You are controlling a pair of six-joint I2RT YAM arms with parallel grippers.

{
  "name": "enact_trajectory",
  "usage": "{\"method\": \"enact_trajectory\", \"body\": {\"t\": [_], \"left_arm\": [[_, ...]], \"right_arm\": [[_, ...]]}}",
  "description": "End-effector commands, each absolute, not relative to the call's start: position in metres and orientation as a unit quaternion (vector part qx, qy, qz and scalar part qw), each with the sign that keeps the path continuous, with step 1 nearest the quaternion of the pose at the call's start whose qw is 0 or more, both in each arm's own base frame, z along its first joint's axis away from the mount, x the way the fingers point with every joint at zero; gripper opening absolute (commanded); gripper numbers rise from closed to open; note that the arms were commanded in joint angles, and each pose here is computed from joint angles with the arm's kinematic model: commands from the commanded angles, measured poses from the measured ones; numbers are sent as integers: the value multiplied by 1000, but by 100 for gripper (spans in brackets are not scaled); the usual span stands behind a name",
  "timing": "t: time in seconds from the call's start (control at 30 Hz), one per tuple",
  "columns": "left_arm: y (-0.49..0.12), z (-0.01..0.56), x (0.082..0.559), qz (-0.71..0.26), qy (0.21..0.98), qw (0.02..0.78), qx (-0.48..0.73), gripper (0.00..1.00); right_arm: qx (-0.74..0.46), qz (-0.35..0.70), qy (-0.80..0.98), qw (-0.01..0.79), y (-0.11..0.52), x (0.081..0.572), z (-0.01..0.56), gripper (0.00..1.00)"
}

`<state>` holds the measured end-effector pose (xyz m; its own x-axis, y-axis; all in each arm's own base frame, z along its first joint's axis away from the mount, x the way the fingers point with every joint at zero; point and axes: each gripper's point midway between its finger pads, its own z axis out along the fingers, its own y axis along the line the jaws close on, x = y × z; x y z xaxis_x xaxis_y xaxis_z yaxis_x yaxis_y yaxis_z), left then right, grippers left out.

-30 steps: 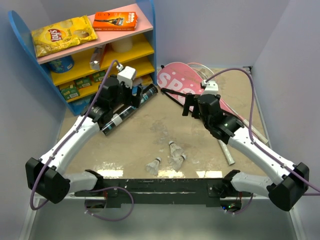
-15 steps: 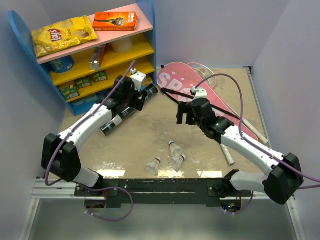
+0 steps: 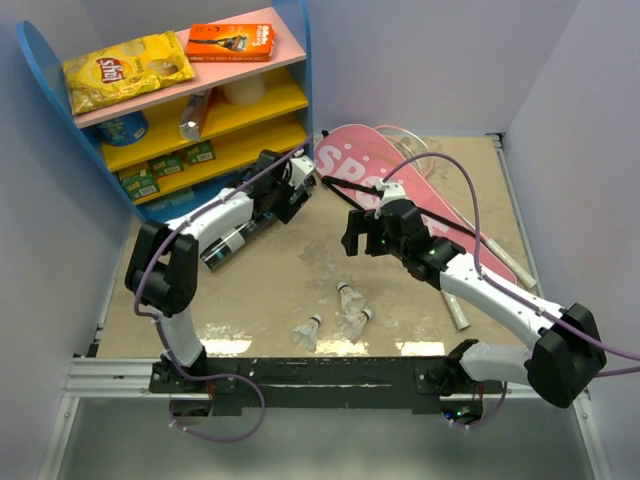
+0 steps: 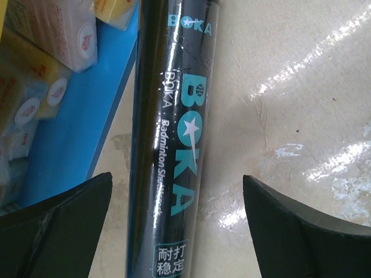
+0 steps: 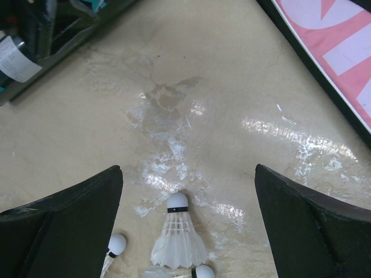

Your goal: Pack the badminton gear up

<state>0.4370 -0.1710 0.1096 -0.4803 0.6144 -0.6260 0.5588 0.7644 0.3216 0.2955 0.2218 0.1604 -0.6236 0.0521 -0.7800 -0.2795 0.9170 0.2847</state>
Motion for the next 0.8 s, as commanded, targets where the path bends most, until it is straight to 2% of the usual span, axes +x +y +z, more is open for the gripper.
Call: {"method": "enact_trajectory", "body": {"t": [0.0, 0.23, 0.77], "left_arm": [[-181, 125, 468, 55, 837, 410, 358, 98], [-186, 88, 483, 48, 846, 379, 373, 98], [-189, 31, 501, 25, 854, 348, 387, 97]], "right_arm": [[-71, 241, 860, 445, 233, 290, 184, 99], [-87, 269, 854, 436, 240, 281, 188, 99], [-98, 248, 867, 420, 235, 277, 164, 99]]}}
